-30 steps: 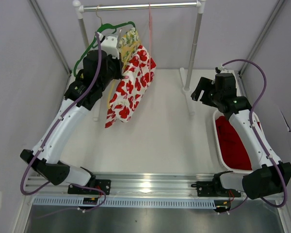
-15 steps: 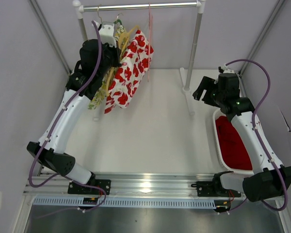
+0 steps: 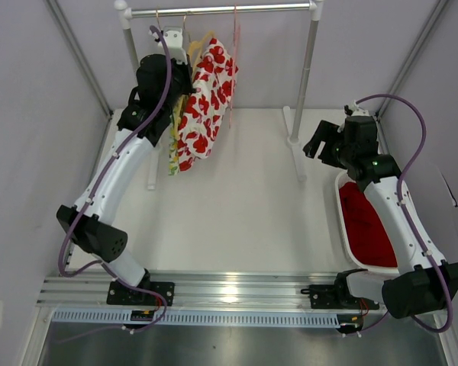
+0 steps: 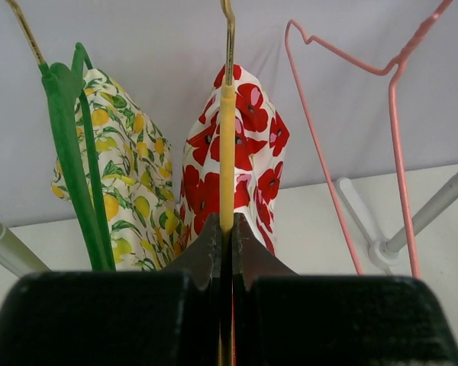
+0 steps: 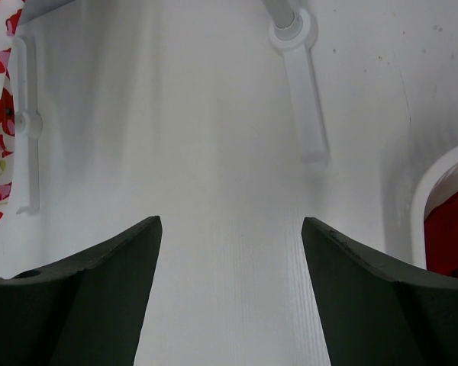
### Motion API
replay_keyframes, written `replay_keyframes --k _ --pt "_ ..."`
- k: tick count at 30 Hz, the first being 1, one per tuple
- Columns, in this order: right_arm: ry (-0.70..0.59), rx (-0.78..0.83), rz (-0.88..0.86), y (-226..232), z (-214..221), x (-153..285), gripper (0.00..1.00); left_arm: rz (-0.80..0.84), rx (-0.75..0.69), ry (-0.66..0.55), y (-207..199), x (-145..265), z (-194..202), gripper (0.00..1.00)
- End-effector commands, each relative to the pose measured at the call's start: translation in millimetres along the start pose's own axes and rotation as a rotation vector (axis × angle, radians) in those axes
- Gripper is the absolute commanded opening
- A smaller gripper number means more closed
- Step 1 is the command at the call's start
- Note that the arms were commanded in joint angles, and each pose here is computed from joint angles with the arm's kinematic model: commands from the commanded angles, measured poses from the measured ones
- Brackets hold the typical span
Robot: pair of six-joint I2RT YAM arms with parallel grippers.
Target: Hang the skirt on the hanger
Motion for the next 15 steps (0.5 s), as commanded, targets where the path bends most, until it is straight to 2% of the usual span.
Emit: replay_keyframes --k 1,7,15 --pt "-0.059 0.015 -0.022 1.8 -11.8 8.7 0.81 -0.039 0.083 -0.214 6.0 10.8 -69.0 0.00" --pt "-0.062 0.016 -0.040 5.7 -13.1 9.4 0.81 -0.061 0.083 -0.235 13.3 23.0 -72.5 0.00" --pt "-0.067 0.015 -0.040 5.4 -14.2 8.4 0.81 -0.005 0.092 -0.300 6.1 34.7 -92.0 0.00"
Point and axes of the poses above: each gripper's point midway between its finger pads, its own x axis back along the fingers, its own y axis along the line the jaws close on, z = x × y, the point moved 2 cm from there along x, back along the fingers, and after that the axes turned 7 degrees about x, right-handed, at the moved point
